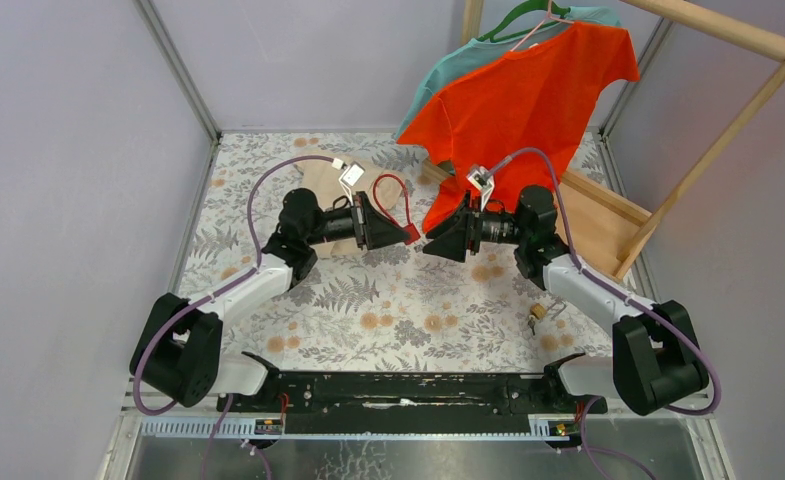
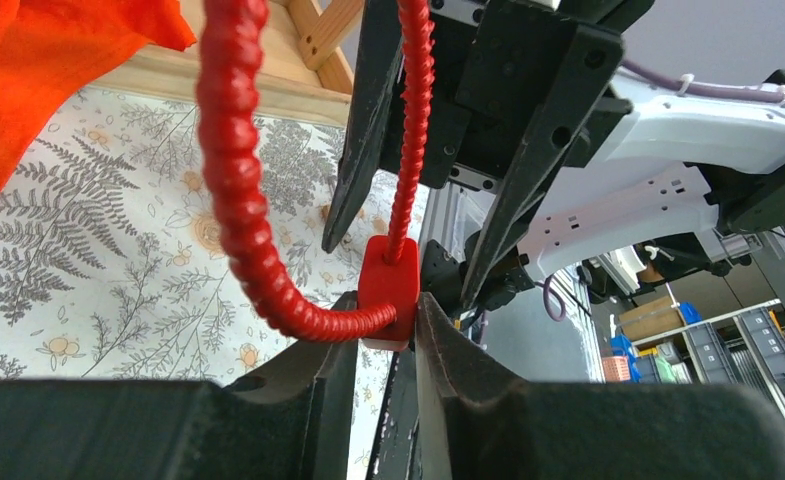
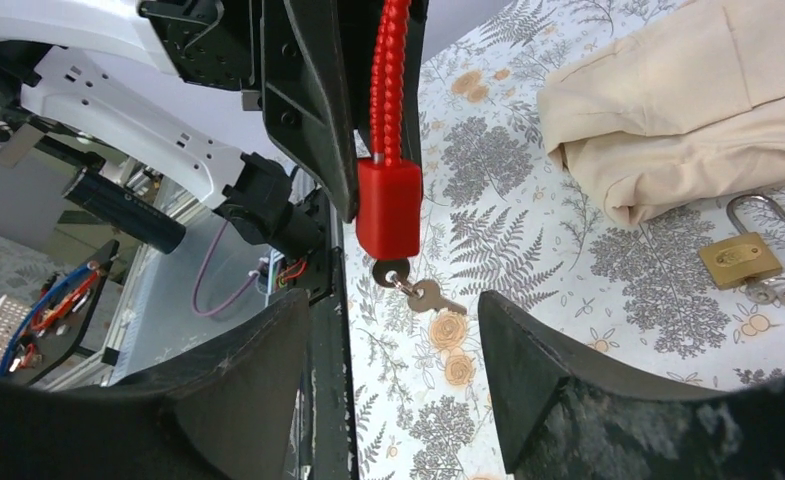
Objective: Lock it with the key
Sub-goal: Lock the lock.
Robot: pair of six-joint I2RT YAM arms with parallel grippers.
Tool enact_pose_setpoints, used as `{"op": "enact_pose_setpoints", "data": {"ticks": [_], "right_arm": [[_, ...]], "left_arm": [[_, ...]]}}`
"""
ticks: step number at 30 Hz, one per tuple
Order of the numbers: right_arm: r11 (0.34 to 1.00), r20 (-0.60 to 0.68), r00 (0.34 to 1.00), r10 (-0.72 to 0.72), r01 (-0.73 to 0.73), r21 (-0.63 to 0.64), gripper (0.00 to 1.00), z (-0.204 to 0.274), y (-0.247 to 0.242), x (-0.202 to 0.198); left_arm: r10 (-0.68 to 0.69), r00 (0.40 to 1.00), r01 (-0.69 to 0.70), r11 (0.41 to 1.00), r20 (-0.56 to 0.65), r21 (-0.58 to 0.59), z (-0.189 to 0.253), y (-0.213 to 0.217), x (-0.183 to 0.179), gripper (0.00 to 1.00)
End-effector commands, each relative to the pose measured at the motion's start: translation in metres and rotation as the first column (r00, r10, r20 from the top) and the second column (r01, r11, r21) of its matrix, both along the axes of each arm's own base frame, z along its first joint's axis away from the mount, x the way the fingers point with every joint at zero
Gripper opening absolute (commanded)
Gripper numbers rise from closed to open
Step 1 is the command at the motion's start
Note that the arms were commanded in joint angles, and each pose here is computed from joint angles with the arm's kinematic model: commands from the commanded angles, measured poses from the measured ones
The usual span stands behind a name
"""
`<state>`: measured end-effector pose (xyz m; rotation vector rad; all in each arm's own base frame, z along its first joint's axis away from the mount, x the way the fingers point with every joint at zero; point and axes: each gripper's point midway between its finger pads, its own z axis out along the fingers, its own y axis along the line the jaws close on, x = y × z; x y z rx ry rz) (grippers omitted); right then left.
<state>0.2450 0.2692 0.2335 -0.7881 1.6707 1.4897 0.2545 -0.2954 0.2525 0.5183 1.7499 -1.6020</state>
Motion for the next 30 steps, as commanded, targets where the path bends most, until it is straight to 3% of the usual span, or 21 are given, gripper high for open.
{"op": "enact_pose_setpoints", "data": {"ticks": [1,17,30], "right_arm": [[0.995,-0.001,1.0,0.002,-0.002,0.102,0.67,0.022,0.002,-0.003],[0.973,-0.069,0.993,0.092,-0.075,0.219,0.52,0.036,0.022,-0.023],[0.971,-0.05,0.991,0.122,-0.109,0.211,0.29,0.031,0.026,-0.028]], "left_arm": [[-0.012,0.991,0.025,0.995,0.136,-0.098,0.037,0.005,-0.008,0.0],[-0.049,0.988,0.068,0.989,0.144,-0.13,0.043,0.007,-0.017,0.0],[-0.033,0.99,0.05,0.99,0.134,-0.13,0.044,0.008,-0.015,0.0]]}}
